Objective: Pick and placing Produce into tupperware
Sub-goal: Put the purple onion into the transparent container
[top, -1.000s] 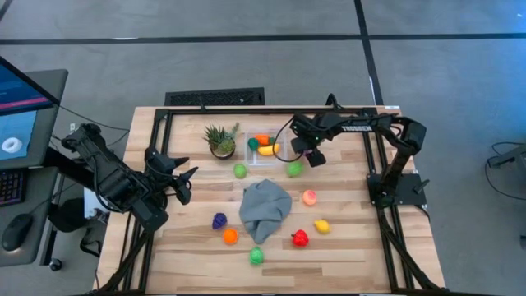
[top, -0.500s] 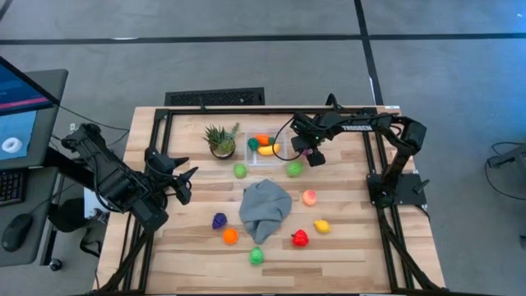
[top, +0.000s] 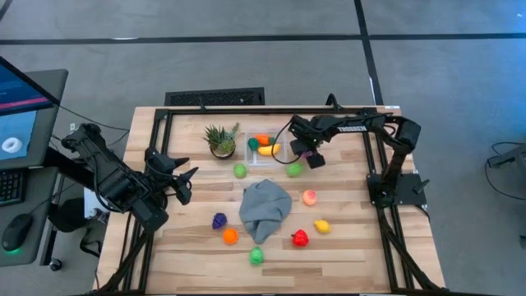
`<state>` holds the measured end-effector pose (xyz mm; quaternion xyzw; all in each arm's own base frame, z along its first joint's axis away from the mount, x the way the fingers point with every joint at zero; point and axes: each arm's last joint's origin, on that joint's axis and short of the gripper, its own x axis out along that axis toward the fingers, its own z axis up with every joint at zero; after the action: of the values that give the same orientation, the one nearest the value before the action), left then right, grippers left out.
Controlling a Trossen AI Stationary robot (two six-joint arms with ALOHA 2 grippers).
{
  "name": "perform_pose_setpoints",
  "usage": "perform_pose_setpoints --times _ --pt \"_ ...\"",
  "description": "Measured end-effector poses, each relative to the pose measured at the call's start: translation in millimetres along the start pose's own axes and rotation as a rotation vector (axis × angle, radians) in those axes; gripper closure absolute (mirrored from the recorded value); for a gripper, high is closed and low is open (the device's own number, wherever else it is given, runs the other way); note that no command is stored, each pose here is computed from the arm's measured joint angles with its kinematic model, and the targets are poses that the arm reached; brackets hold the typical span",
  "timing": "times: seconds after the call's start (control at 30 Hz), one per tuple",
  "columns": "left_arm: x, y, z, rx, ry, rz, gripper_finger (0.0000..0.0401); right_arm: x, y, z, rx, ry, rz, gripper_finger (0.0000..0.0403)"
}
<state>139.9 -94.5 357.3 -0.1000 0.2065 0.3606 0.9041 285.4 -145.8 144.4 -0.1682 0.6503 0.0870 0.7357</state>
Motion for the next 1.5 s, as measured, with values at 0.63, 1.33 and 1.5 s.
perform_pose_setpoints --times 0.63,1.33,1.5 --pt "0 0 0 0.004 0.007 0.001 0.0221 4 -4 -12 0.083 0.08 0.032 0.0074" --pt "0 0 0 -0.008 0.008 -0.001 0.0221 4 -3 -13 0.091 0.072 0.052 0.0101" --pt "0 0 0 -0.008 0.008 -0.001 0.0221 4 -3 -12 0.089 0.062 0.045 0.0081"
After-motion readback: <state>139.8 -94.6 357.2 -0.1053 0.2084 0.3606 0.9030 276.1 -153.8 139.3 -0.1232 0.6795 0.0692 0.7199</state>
